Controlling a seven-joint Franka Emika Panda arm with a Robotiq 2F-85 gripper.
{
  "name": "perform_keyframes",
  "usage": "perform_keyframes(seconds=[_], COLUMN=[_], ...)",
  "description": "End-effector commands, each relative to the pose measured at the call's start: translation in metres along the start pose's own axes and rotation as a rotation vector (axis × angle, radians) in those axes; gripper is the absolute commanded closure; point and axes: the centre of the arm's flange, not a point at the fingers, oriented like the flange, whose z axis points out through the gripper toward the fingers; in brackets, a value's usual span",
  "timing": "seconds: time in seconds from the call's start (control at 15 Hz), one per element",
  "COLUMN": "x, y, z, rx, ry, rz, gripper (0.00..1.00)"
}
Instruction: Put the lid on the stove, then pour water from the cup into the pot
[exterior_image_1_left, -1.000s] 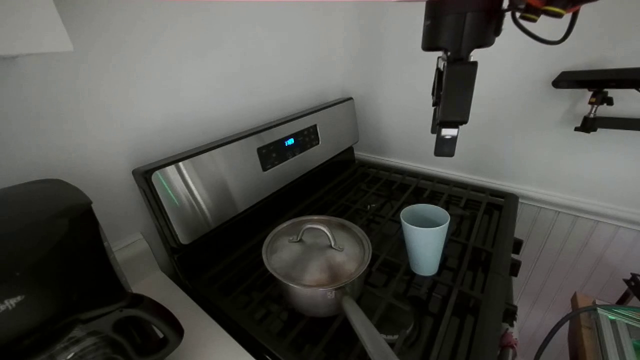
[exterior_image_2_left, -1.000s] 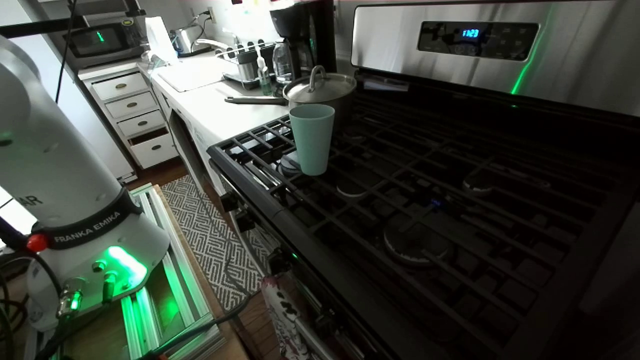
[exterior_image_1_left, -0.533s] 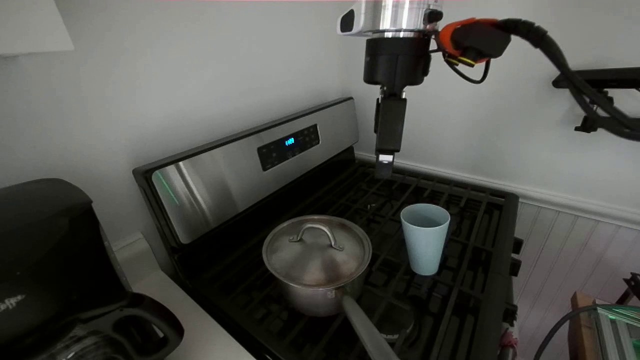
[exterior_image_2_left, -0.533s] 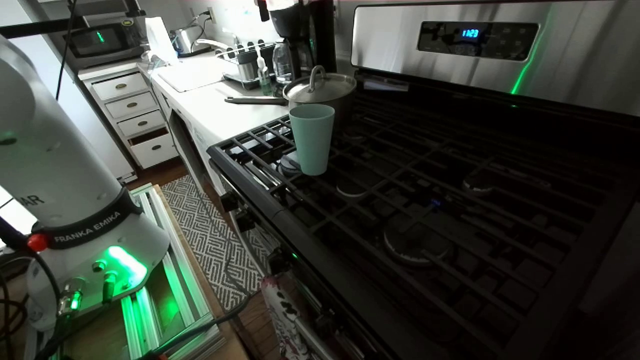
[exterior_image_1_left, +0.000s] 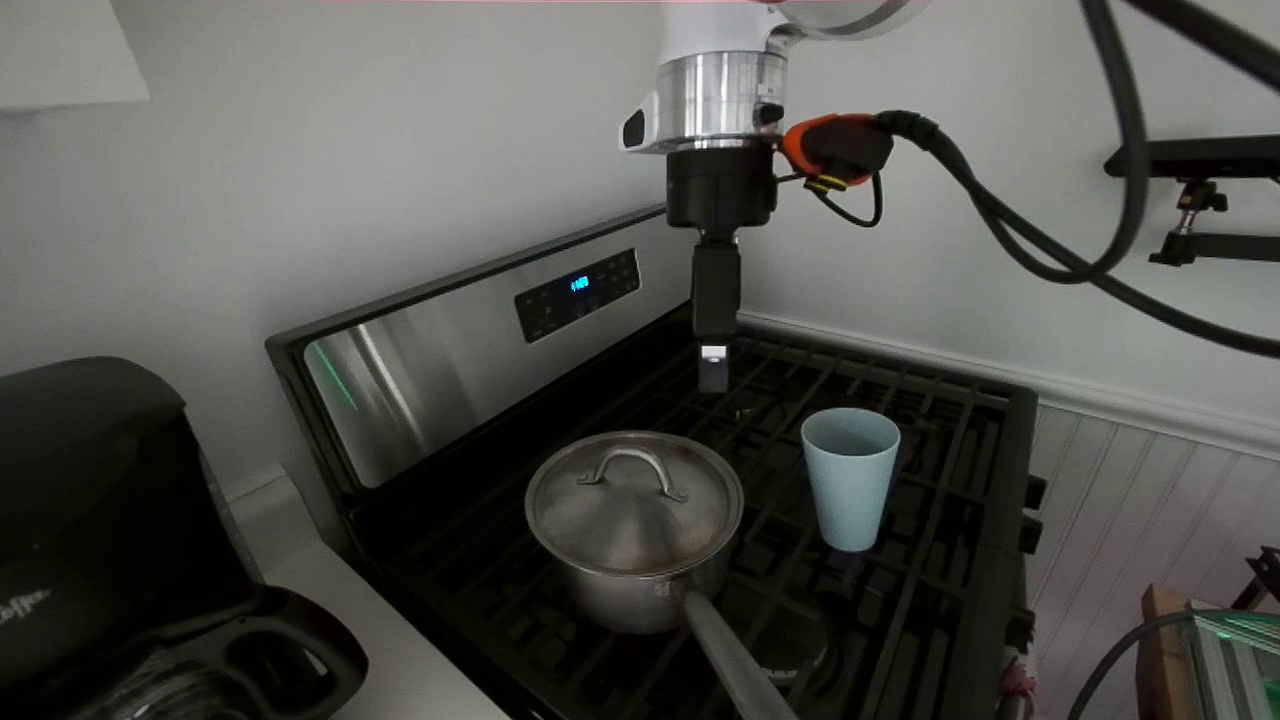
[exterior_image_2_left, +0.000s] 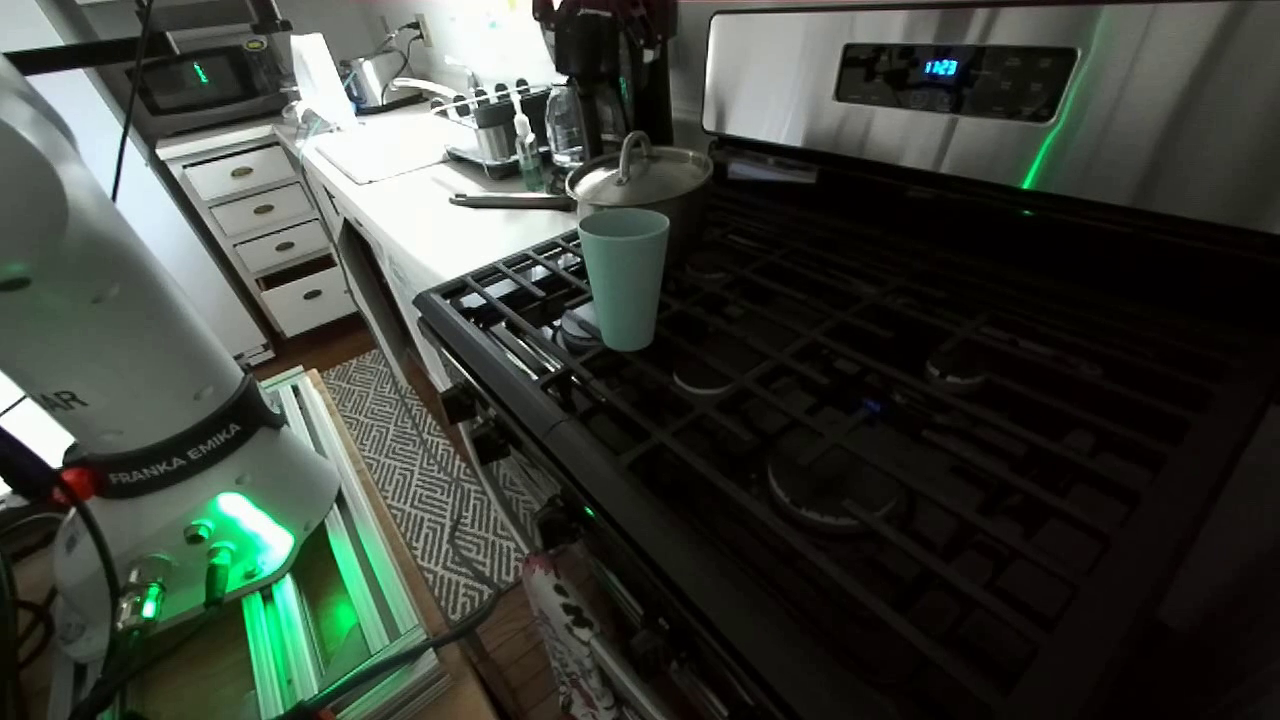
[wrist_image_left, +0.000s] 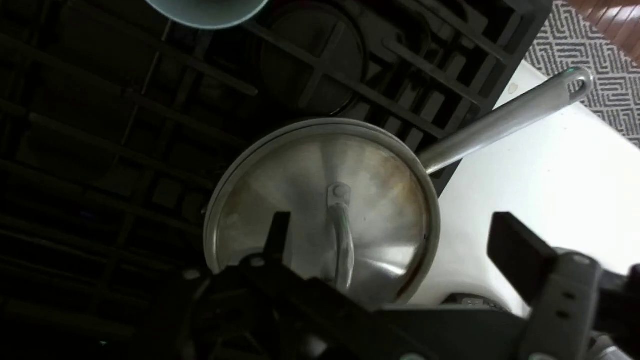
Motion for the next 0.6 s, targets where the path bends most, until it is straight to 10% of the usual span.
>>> perform_keyframes(seconds=[0.0, 0.53], x=[0.032, 0.065], y=[0.019, 0.044], z=[0.010, 0.065], rx=[0.105, 0.321], ry=[-0.059, -0.147], rz=[0.003, 0.053], gripper=[0.00, 0.00])
